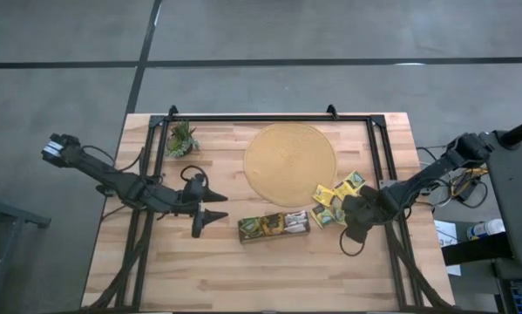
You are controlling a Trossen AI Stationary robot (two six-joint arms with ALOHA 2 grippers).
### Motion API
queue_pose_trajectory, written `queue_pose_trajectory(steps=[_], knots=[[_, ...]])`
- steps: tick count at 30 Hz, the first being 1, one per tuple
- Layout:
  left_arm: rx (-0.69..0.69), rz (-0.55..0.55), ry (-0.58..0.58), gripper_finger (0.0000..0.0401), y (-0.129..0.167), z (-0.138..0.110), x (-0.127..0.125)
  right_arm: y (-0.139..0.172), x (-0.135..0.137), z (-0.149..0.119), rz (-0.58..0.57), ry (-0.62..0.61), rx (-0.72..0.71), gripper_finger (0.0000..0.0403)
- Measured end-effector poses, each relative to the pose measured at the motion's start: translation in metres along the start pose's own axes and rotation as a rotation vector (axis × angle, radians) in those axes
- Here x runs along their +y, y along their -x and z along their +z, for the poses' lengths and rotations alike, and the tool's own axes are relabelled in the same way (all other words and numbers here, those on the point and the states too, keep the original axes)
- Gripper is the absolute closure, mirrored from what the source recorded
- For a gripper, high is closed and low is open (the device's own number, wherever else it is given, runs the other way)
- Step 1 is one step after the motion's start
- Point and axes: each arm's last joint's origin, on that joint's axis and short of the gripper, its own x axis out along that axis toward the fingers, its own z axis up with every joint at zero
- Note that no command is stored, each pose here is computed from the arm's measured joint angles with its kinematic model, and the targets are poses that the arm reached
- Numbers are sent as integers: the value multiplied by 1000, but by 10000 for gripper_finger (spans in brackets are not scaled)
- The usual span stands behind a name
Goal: Pick & Place Tea
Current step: Put the yellow tea bag into the left section of the wooden organizer
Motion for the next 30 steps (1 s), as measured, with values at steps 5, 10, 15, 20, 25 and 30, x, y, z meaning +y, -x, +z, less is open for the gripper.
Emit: queue_pose_trajectory(steps=[5,10,15,20,25,30], knots=[[-7,12,-31,158,0,0,0,-19,-3,-6,44,-10,-29,193],[-24,45,-27,158,0,1,1,-31,-9,-11,39,-15,-44,193],[-47,33,-7,158,-3,2,-1,-34,-12,-13,27,-13,-42,218],[-74,19,7,158,-11,2,-5,-30,-10,-12,20,3,-28,312],[-55,30,-30,158,-15,-2,-5,-30,-10,-10,32,10,-11,386],[-59,71,-18,158,-20,-5,-4,-26,-8,-7,44,53,-16,394]])
